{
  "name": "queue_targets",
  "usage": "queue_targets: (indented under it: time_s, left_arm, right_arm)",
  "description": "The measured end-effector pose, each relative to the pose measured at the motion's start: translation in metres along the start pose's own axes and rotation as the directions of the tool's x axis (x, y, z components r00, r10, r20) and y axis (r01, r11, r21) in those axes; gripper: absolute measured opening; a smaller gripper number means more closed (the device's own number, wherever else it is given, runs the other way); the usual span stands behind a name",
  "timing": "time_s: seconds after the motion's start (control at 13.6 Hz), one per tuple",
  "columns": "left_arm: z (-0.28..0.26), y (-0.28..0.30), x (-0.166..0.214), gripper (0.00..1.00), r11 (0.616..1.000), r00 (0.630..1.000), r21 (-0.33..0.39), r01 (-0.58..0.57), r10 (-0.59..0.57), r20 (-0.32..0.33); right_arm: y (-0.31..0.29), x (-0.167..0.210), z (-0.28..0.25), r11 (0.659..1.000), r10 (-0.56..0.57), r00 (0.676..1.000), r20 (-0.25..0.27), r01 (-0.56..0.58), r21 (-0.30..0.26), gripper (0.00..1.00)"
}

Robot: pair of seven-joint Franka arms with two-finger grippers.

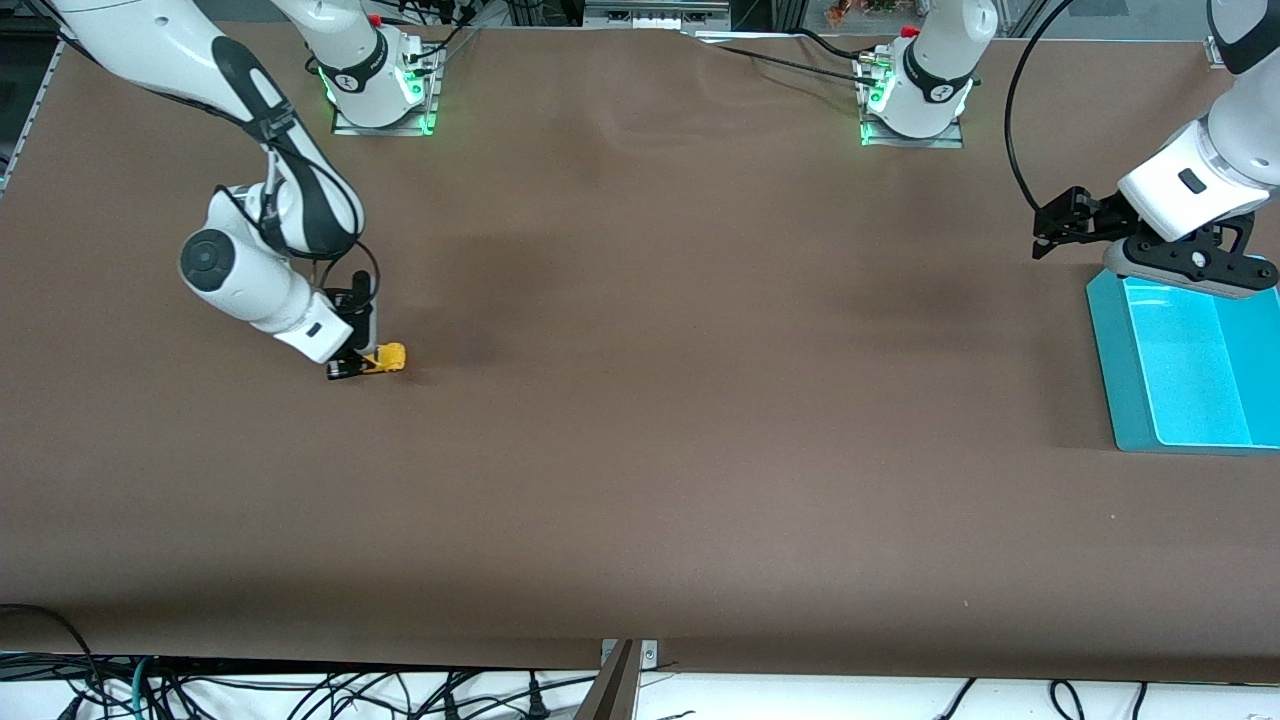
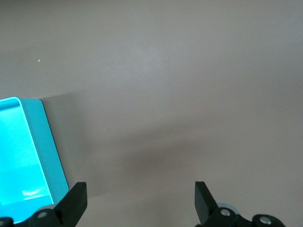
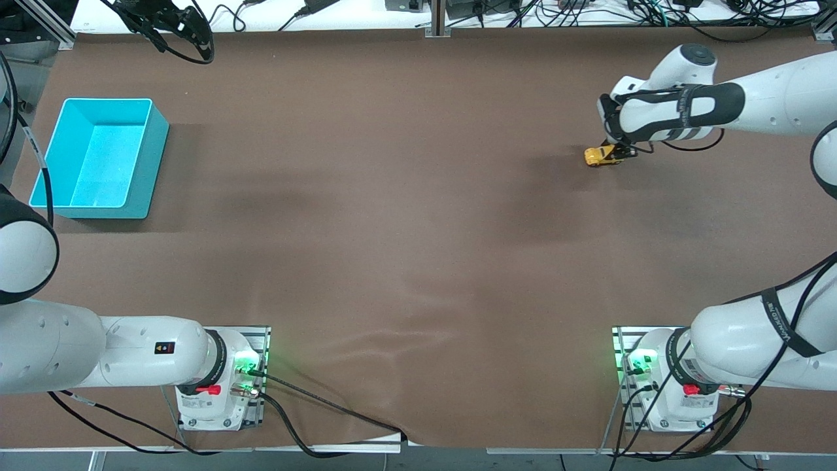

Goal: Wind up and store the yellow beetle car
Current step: 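Drag the car backward along the table with the right gripper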

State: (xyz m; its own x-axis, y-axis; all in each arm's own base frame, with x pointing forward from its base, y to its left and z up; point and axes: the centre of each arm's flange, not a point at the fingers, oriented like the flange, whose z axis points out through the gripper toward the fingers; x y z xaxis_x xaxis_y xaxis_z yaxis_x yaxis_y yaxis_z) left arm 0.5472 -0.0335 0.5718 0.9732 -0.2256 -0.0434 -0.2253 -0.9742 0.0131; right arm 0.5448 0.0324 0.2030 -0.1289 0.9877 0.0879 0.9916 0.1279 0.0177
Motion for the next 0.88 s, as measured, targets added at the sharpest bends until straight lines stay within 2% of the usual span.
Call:
queue_targets:
  time_s: [0.37, 0.59, 0.88]
  left_arm:
    - [0.0, 0.0, 0.0, 1.0, 1.0, 1.0, 0.0, 0.0, 0.0, 0.0]
    - [0.0, 0.0, 0.0, 1.0, 1.0, 1.0, 0.0, 0.0, 0.0, 0.0]
    - [0.0, 0.0, 0.0, 1.0, 1.0, 1.0, 0.0, 0.0, 0.0, 0.0]
  right_arm:
    - [-0.009, -0.079, -0.007, 1.0, -0.015, 1.0, 0.013, 0.015, -0.025, 0.38]
    - [-0.02, -0.13, -0.012, 0.999, 0.014, 1.0, 0.018, -0.013, -0.045, 0.38]
    - [-0.024, -0.144, -0.013, 0.998, 0.032, 0.999, 0.017, -0.031, -0.046, 0.38]
